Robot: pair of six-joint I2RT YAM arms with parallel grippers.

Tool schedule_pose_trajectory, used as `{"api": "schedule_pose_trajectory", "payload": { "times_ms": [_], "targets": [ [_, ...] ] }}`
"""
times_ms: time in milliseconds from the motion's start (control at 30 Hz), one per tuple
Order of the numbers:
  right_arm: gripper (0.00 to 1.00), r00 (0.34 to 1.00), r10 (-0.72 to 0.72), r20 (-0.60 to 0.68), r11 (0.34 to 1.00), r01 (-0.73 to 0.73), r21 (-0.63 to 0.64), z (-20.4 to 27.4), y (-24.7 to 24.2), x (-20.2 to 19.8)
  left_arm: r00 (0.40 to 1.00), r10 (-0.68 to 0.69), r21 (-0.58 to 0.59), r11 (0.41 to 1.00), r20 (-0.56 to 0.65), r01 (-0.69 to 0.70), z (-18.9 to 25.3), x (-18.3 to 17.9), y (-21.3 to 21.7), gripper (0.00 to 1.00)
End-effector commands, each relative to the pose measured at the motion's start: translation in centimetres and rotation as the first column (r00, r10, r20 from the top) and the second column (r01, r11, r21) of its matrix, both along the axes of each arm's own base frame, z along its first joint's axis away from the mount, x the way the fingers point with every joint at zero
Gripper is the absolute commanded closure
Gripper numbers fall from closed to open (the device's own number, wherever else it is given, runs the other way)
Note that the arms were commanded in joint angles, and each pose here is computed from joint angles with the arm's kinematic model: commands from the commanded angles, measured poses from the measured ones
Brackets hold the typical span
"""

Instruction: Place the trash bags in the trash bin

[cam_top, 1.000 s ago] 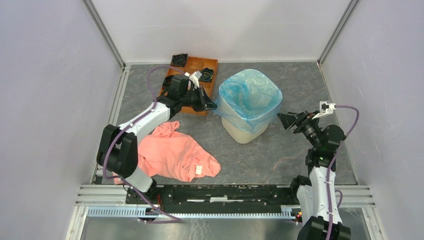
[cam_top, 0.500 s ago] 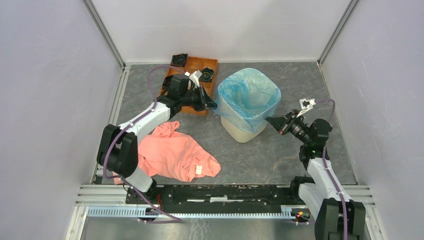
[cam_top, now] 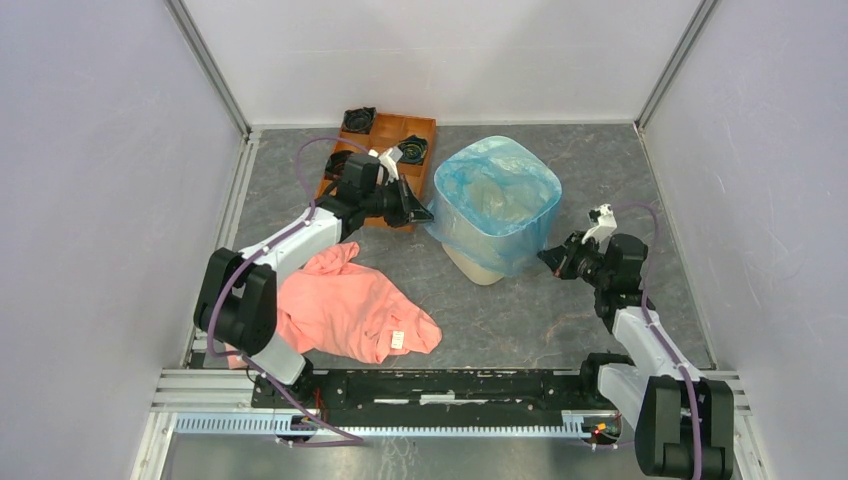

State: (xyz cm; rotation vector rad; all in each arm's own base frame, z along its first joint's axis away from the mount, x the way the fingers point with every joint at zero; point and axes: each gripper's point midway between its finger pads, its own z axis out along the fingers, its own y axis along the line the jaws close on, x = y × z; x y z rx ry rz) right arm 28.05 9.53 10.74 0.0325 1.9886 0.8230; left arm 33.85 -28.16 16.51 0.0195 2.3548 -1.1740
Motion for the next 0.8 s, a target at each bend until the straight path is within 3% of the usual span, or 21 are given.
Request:
{"api": "schedule_pose_trajectory", "payload": {
  "times_ms": [0, 100, 200, 400, 467, 600, 767],
  "targets": [
    [0.96, 0.990, -0.138, -0.036, 0.976, 0.130, -0.172, -0.5, -3.2, 1.1, 0.999, 0.032, 0.096, 0.995, 0.036, -0.036, -1.8, 0.3, 1.3, 0.98],
    [0.68, 0.973, -0.225, -0.053, 0.944, 0.205, -0.258, 0.7, -5.2, 1.4, 0.999, 0.026, 0.114, 0.993, 0.036, -0.030, -2.0, -0.1, 1.7, 0.98],
    [0.52, 0.944, -0.329, 0.015, 0.886, 0.314, -0.342, 4.3, -7.7, 1.8, 0.998, 0.027, 0.126, 0.991, 0.051, -0.033, -1.7, -0.1, 1.9, 0.98],
    [0.37, 0.872, -0.427, 0.239, 0.755, 0.489, -0.436, 15.6, -11.3, 2.5, 0.997, 0.025, 0.143, 0.989, 0.076, -0.036, -1.2, -0.1, 2.3, 0.98],
    [0.31, 0.885, -0.342, 0.317, 0.775, 0.456, -0.438, 19.3, -9.9, 3.3, 0.997, 0.016, 0.135, 0.990, 0.074, -0.026, -1.2, -0.1, 2.1, 0.98],
    [0.24, 0.924, 0.096, 0.369, 0.879, 0.096, -0.468, 23.8, -0.8, 5.7, 0.998, 0.004, 0.105, 0.994, 0.070, -0.012, -0.9, -0.1, 1.4, 0.98],
    [0.29, 0.885, 0.339, 0.318, 0.873, -0.170, -0.457, 24.5, 8.2, 8.1, 0.997, 0.006, 0.090, 0.996, 0.081, -0.013, -0.3, 0.1, 1.0, 0.98]
  ]
}}
